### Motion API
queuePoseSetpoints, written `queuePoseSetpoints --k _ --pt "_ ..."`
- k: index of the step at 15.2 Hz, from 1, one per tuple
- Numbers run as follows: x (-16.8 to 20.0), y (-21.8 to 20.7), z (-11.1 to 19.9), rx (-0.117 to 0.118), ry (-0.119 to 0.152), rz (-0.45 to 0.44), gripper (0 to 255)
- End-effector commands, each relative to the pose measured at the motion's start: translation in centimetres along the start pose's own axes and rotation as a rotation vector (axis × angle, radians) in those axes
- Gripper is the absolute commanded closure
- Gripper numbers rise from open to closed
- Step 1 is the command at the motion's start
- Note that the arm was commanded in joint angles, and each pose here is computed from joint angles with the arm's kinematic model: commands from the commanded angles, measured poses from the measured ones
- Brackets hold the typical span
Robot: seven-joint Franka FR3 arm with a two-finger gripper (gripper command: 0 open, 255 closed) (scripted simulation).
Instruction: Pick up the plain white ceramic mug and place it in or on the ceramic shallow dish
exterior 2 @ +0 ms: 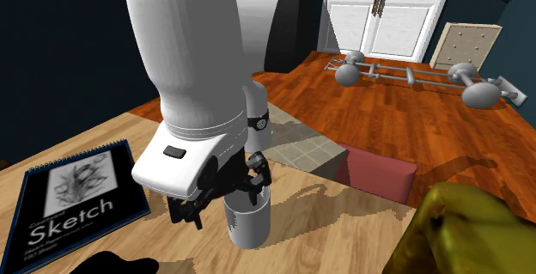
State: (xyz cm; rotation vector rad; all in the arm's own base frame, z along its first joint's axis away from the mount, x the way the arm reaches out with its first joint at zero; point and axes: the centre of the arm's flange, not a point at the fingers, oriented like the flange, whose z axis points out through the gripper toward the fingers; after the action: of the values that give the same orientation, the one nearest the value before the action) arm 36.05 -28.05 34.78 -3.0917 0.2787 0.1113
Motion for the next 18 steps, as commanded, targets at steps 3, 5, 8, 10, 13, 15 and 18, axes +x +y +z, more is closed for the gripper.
queuePoseSetpoints --k 3,5,8,10,13,15,18 --pt "0.0 0.0 0.0 0.0 0.0 0.0 255" --pt "0.0 0.0 0.0 0.0 0.0 0.0 255" --pt "0.0 0.0 0.0 0.0 0.0 0.0 255" --pt "0.0 0.0 0.0 0.0 0.0 0.0 255" --pt "-0.1 0.0 -1.6 0.0 0.0 0.0 255" --pt "-0.2 -0.1 -2.6 0.0 0.0 0.0 255" --pt "-0.3 -0.1 -4.2 0.0 0.0 0.0 255"
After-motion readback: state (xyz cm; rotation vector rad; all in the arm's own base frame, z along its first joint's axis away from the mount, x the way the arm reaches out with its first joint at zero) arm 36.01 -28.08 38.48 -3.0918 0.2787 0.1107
